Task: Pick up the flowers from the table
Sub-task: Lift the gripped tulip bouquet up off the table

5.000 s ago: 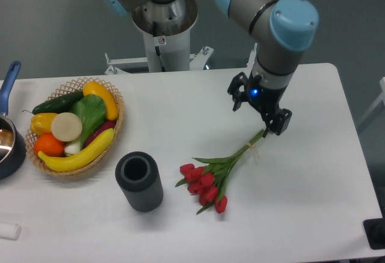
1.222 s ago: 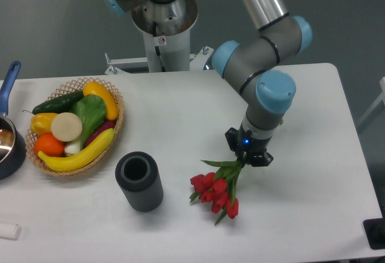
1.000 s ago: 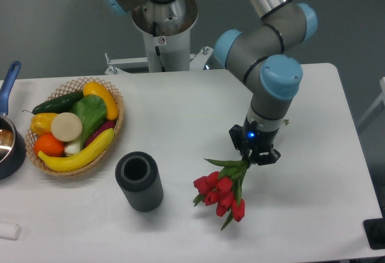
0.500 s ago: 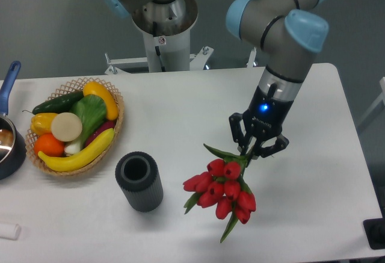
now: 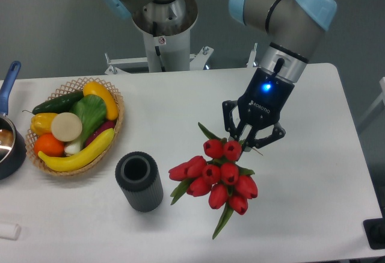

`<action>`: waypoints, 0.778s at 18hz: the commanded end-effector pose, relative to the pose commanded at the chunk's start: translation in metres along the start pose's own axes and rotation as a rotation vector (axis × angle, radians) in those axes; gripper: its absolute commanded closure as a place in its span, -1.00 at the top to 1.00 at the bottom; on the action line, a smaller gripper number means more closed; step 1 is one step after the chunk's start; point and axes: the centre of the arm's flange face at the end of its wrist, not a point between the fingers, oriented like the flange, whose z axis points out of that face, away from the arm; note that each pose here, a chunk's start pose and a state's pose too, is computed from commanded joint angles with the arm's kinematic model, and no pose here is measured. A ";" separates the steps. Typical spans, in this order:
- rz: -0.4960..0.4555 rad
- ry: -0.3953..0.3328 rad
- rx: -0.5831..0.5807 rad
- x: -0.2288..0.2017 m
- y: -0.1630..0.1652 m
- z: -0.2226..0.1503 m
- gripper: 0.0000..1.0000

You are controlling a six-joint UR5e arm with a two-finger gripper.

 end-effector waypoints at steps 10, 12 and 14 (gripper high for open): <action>0.001 -0.003 0.008 -0.003 -0.001 -0.003 -0.57; 0.007 -0.010 0.011 -0.004 -0.004 -0.006 -0.57; 0.003 -0.012 0.011 -0.005 -0.003 -0.007 -0.57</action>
